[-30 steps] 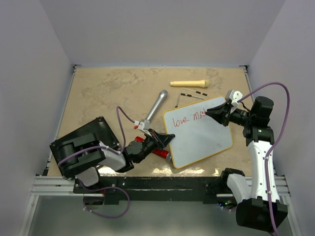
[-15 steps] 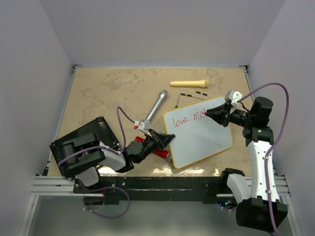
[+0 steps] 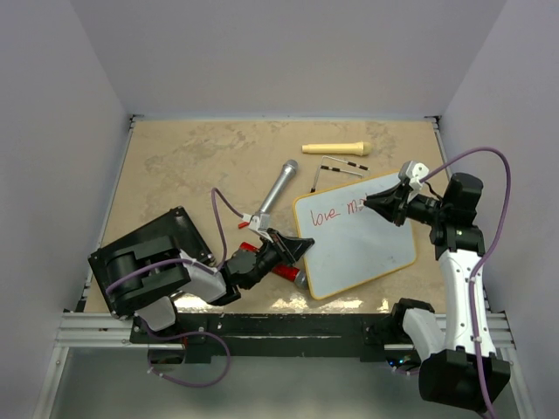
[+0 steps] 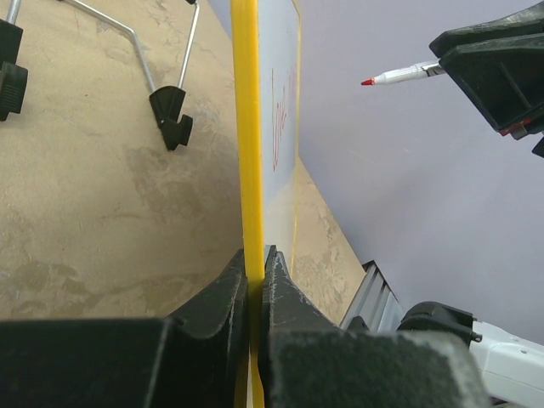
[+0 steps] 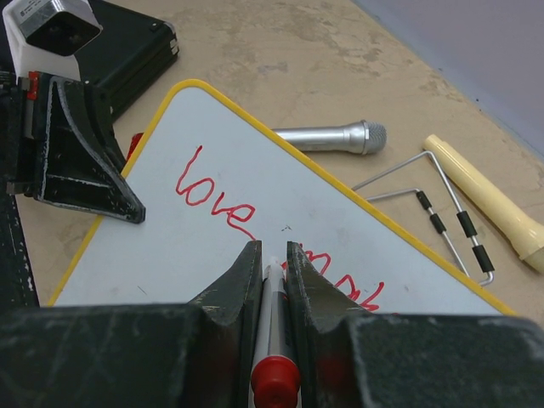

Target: Write a sentence on the whiteboard

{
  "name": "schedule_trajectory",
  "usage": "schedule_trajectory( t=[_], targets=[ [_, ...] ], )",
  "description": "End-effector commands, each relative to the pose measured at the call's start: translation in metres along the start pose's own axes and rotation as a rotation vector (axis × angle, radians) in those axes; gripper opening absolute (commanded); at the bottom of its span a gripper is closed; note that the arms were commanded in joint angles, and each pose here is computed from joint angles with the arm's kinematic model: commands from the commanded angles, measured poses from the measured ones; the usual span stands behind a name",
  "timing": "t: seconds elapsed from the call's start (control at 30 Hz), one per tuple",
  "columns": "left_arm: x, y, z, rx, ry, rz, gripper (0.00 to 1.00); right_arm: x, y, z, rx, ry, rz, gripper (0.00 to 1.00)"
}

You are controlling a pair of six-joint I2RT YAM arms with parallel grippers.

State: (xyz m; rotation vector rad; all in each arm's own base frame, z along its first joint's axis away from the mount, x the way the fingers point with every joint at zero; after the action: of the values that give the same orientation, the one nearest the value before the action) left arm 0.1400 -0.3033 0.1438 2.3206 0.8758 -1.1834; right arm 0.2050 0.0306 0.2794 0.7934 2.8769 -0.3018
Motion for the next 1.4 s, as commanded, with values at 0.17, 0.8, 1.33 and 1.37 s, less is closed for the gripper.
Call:
schedule_trajectory(
  t=[0.17,0.8,1.33,1.37],
  targets=[
    [0.014,-0.002,0.011,0.075,0.160,-0.056,0.00,-0.017,-0.003,-0.004,0.060,-0.038,0.098,0.00],
    [0.018,-0.003,0.010,0.069,0.172,-0.079,0.00,-0.078,-0.050,0.005,0.273,-0.056,0.412,0.00],
    [0.018,-0.005,0.011,0.071,0.161,-0.065,0.00,-0.063,-0.046,0.001,0.164,-0.052,0.393,0.00],
    [0.018,-0.005,0.011,0.071,0.162,-0.065,0.00,-0.062,-0.045,0.001,0.161,-0.049,0.387,0.00]
  ],
)
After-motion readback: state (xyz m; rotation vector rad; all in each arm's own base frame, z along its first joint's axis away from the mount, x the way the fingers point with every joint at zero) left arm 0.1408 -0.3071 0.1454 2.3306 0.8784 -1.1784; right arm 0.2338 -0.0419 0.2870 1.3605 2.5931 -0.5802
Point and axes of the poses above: each gripper's point midway between its finger pads, its own y axis out along the fingers, its own x axis along the line the jaws close on, z = x × y, the point moved 9 cm from there along -y, back along the fingers, and after that the axes turned 8 degrees about -y, right-handed, at the moved point
